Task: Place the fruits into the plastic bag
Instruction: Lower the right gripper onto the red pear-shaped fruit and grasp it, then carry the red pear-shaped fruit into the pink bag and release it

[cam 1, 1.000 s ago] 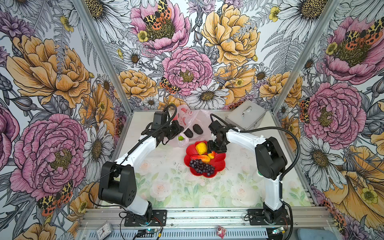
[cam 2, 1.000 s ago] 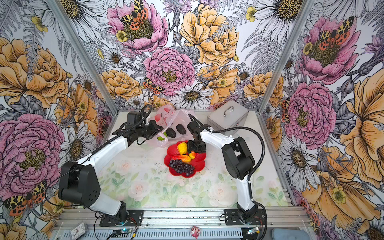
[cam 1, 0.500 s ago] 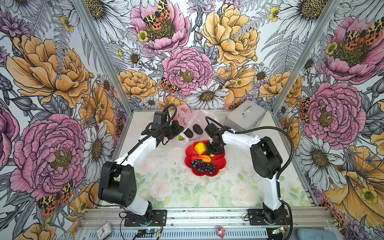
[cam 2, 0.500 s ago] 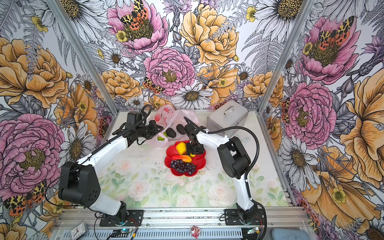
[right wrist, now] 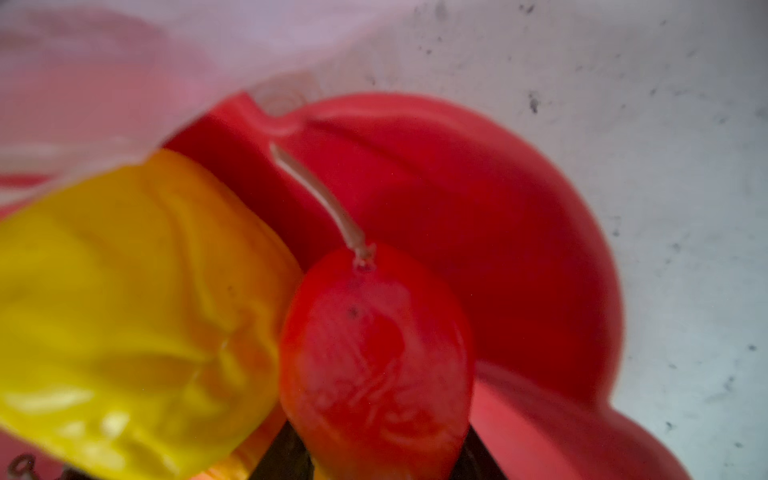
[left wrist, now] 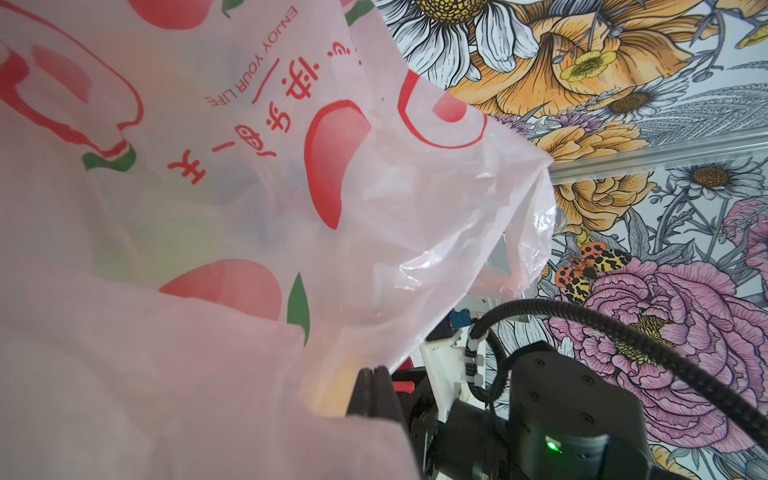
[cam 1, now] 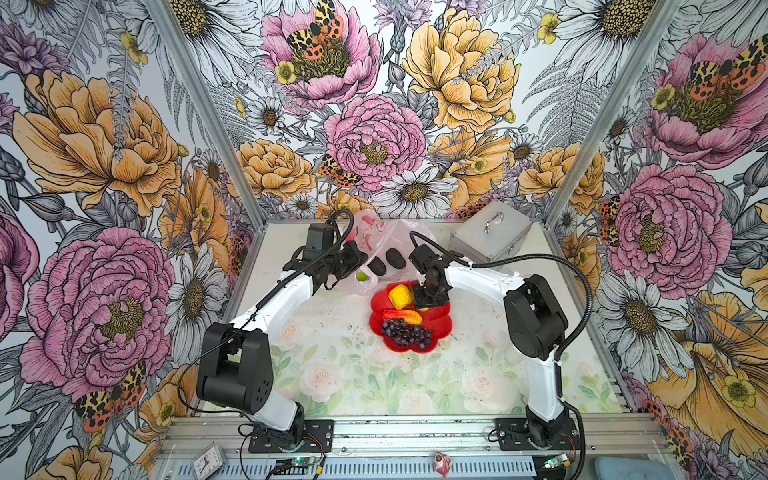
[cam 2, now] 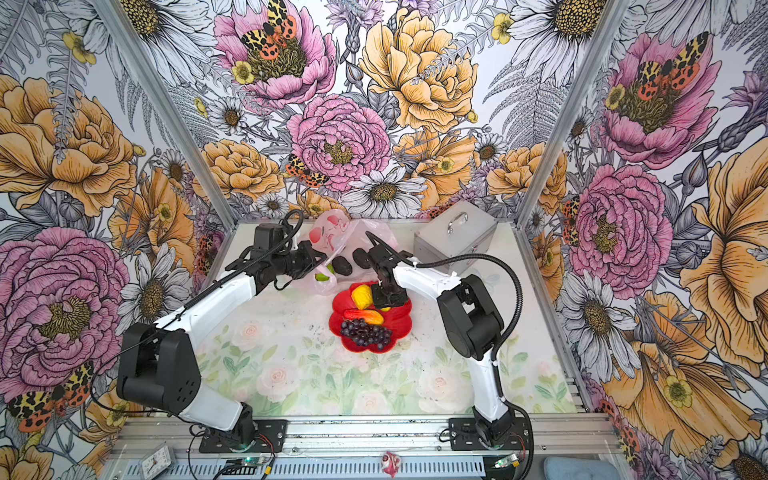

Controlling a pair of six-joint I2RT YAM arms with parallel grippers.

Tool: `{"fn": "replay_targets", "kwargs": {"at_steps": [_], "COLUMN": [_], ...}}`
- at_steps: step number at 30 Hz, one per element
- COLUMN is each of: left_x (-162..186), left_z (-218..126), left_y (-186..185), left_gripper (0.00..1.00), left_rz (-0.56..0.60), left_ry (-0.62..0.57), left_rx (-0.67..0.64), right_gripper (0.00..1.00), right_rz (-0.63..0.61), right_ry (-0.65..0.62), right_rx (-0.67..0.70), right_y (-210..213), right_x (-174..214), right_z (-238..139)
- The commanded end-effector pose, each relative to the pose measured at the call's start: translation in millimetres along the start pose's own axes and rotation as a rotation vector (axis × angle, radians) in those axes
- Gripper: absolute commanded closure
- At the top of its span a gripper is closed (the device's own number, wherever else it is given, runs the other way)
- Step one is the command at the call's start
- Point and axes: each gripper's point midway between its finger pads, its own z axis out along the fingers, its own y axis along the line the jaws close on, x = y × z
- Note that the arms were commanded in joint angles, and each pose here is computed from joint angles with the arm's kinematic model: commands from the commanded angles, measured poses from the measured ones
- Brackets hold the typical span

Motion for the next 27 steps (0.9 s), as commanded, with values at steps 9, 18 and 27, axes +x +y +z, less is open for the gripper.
{"fn": "replay_targets", "kwargs": {"at_steps": [9,18,27], "left_x": [-4.1,-1.1,-0.9], "left_z": [13.1,15.4,12.5], "left_y": [0.6,2.4,4.3], "left_gripper": [1.00,1.00,1.00], "left_rz": [0.004,0.002,0.002], "left_ry": [0.015,0.021,0.010], "left_rx": [0.010,0.003,0.004], "right_gripper": [0.66,0.67,0.67], "right_rz": [-0.047,-0.056,-0.069], "right_ry": [-0.056,-0.058,-0.067], "right_rx": [-0.078,-0.165,-0.238], "right_y": [17.2,32.0,44.9], "right_x": [10.0,16.2,16.5], "right_z": [-33.7,-44.1,-56.3]}}
